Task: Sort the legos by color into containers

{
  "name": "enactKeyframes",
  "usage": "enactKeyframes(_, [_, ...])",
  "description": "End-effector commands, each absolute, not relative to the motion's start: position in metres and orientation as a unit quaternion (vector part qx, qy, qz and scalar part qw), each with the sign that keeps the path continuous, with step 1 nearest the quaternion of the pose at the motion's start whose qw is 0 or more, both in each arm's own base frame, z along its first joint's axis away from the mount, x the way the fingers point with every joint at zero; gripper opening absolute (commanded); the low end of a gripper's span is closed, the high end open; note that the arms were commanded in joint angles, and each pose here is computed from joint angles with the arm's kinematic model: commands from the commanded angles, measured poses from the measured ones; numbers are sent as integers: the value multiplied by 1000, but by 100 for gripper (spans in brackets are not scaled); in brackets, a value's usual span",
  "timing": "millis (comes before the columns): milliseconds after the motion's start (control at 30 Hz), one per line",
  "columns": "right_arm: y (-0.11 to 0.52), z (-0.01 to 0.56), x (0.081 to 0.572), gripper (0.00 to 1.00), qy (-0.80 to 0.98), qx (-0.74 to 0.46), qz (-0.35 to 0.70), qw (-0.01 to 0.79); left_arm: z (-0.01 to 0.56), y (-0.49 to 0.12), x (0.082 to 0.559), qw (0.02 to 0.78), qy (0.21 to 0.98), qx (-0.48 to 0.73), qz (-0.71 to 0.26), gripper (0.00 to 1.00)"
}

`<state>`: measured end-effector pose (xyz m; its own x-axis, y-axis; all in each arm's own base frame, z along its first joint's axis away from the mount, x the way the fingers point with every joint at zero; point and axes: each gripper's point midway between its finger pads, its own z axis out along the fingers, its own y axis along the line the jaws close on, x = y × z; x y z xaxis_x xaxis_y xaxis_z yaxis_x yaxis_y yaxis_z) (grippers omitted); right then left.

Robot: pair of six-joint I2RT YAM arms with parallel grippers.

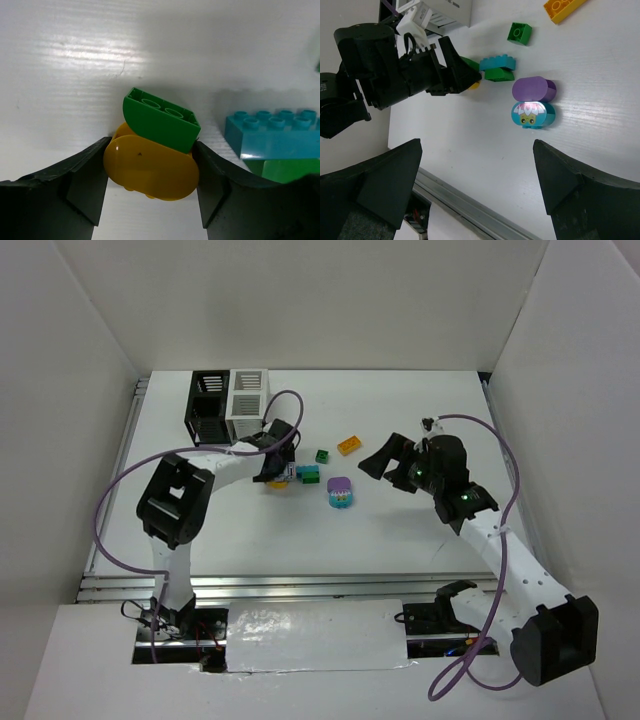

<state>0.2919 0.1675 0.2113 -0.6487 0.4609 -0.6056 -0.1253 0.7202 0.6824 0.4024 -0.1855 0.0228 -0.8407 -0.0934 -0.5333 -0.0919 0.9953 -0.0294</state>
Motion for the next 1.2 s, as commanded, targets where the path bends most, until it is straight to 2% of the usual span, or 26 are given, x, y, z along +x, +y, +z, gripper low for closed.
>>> enactKeyframes(0, [176, 219, 297, 100, 822, 87, 379, 417, 42, -184, 395, 286, 957, -44, -21, 11])
enactKeyframes(67, [177, 221, 298, 100, 821, 85, 381, 416, 52, -186, 390, 292, 955, -42, -32, 1])
enactKeyframes(100, [178, 224, 299, 100, 820, 84, 384, 417, 55, -187, 388, 295, 954, -41, -33, 0])
enactKeyframes(300, [188, 235, 301, 99, 813, 75, 407, 409, 102, -198, 374, 347, 935, -31, -66, 0])
enactKeyframes(467, [203, 240, 302, 97, 820, 63, 418, 385, 147, -242, 348, 390, 904, 53, -169, 0])
enactKeyframes(533, [210, 252, 304, 96, 818, 53, 425, 384, 175, -261, 344, 434, 869, 94, -220, 0])
enactKeyframes(667, [218, 253, 308, 95, 832, 49, 411, 368, 191, -283, 313, 467, 816, 174, -293, 0])
enactKeyframes(900, [259, 239, 294, 88, 870, 1, 361, 337, 224, -304, 265, 506, 716, 289, -386, 0])
enactKeyframes(1000, [263, 226, 288, 85, 873, 1, 364, 324, 230, -304, 255, 517, 694, 305, -398, 0])
enactKeyframes(1167, [278, 215, 267, 73, 873, -27, 393, 288, 234, -300, 247, 532, 678, 312, -400, 0])
